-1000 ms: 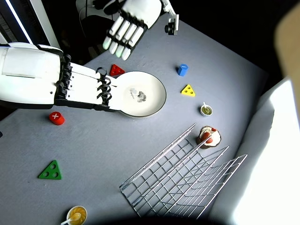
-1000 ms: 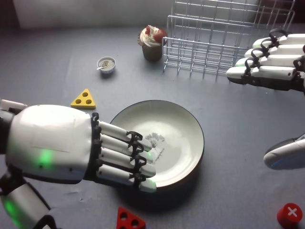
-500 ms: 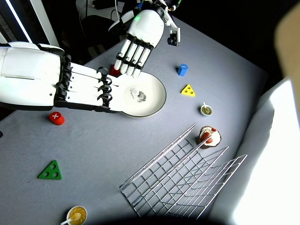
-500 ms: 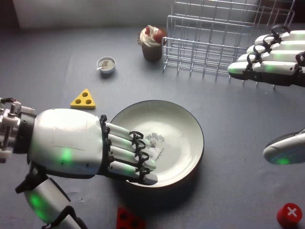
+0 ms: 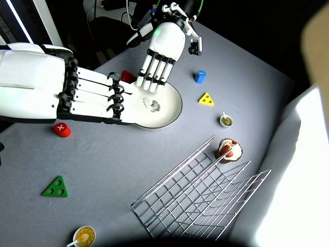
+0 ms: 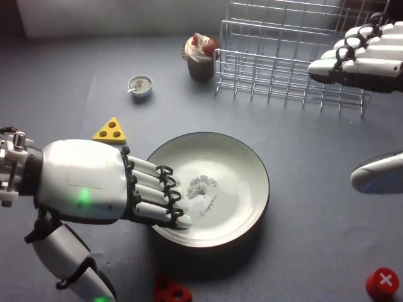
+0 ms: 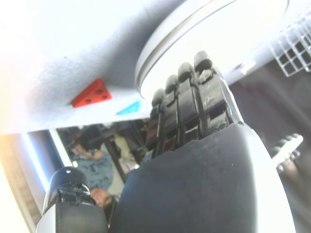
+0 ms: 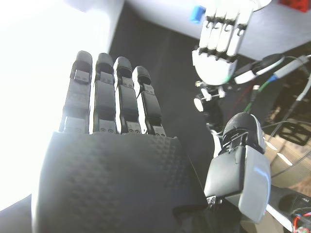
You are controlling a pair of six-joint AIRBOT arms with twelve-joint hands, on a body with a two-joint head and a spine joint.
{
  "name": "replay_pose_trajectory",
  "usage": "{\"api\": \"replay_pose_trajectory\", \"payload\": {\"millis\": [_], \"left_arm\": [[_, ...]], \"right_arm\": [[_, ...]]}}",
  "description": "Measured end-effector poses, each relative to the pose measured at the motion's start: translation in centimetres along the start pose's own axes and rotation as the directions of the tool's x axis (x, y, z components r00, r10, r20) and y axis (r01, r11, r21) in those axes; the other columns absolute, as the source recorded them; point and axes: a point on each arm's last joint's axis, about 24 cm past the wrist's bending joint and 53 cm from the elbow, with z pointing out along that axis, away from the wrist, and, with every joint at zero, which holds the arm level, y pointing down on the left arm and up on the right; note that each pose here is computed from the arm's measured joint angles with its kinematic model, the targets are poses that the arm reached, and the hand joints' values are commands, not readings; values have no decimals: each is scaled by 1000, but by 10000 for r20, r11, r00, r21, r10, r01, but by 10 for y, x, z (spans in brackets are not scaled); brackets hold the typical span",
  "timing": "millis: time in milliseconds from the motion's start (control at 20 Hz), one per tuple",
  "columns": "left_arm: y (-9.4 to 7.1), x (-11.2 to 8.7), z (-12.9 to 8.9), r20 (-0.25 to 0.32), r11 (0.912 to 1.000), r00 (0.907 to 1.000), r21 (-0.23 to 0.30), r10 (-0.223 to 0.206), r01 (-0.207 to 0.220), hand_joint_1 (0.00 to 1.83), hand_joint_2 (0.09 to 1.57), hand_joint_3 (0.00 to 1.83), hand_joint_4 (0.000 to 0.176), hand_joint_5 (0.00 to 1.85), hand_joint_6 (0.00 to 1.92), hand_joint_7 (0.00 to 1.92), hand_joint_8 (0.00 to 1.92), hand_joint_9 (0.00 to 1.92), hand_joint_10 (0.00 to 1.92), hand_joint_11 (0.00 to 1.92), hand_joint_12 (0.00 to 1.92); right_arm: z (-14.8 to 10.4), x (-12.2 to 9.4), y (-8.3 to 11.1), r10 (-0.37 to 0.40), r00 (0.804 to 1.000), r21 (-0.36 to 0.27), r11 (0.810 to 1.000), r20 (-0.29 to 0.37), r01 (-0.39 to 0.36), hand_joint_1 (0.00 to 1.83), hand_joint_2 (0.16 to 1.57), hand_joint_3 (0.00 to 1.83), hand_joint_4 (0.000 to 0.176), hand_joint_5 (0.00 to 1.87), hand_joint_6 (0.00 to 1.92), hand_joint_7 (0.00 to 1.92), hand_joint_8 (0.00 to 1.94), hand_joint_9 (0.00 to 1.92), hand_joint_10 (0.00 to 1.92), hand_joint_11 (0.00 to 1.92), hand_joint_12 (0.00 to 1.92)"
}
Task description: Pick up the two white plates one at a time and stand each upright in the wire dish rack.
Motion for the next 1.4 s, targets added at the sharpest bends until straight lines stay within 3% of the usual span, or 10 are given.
{"api": "replay_pose_trajectory", "payload": {"millis": [250, 400, 1000, 1400], "left_arm": [[23, -1, -11, 18, 9985, 10000, -544, -31, 32, 0, 928, 0, 0, 136, 0, 179, 0, 186, 0, 157, 29], [28, 5, -15, -112, 9980, 9999, -637, -48, 41, 0, 933, 2, 0, 132, 1, 181, 2, 192, 6, 155, 27], [26, 24, -9, -413, 9981, 9984, -494, -375, 354, 0, 943, 4, 0, 147, 6, 191, 12, 200, 14, 171, 30], [16, 28, 20, -169, 9953, 9952, -70, -963, 962, 0, 940, 1, 0, 119, 0, 150, 0, 152, 0, 150, 19]], "right_arm": [[-1, -1, 9, -415, 9991, -466, 9980, 105, 420, 0, 913, 0, 0, 152, 6, 189, 12, 190, 12, 142, 54], [-2, -5, 16, -860, 9959, -822, 9927, 281, 881, 0, 921, 3, 0, 125, 0, 159, 0, 168, 1, 128, 46], [-3, -4, 20, -1561, 9875, -1145, 9808, 236, 1578, 0, 923, 1, 0, 174, 14, 206, 11, 195, 12, 167, 47], [-3, 7, 26, -1883, 9821, -1376, 9728, -4, 1865, 0, 930, 3, 0, 161, 3, 195, 5, 183, 5, 155, 38]]}}
